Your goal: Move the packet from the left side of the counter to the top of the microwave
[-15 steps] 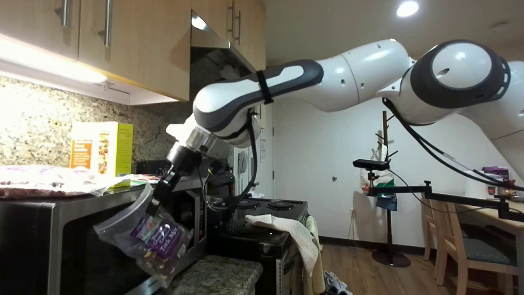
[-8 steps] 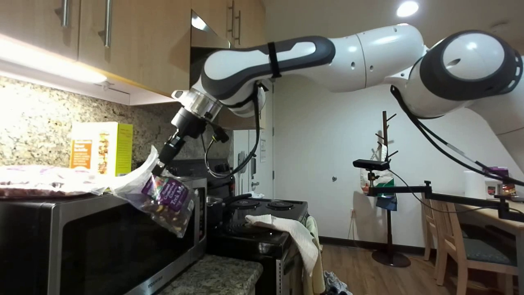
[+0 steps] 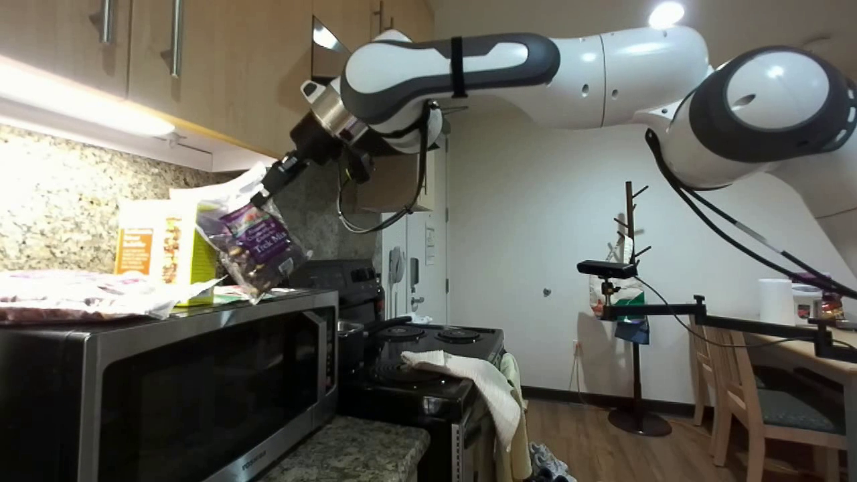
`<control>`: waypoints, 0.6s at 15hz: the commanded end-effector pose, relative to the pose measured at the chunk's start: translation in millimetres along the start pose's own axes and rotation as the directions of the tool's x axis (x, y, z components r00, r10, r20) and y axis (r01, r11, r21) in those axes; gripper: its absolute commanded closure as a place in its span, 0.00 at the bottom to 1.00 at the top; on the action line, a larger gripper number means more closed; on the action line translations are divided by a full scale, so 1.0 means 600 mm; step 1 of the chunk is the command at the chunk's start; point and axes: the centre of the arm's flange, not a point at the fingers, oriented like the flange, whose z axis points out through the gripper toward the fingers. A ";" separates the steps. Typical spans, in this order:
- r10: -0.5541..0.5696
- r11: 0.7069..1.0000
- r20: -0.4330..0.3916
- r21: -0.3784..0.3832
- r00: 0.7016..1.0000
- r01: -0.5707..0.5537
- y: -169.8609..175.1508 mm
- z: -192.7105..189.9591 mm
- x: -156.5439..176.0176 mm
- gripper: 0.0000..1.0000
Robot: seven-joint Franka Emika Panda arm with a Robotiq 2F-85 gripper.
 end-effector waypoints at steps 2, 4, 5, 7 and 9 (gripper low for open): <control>-0.003 0.974 -0.069 -0.226 0.998 -0.013 0.055 -0.010 0.044 0.92; -0.003 0.954 -0.081 -0.301 0.997 -0.022 0.071 0.001 0.035 0.92; -0.003 0.947 -0.073 -0.322 0.997 -0.021 0.077 0.013 0.026 0.93; 0.000 0.936 -0.062 -0.351 0.998 -0.022 0.082 0.052 0.000 0.92; 0.020 0.941 -0.030 -0.336 0.999 -0.029 0.082 0.100 -0.032 0.92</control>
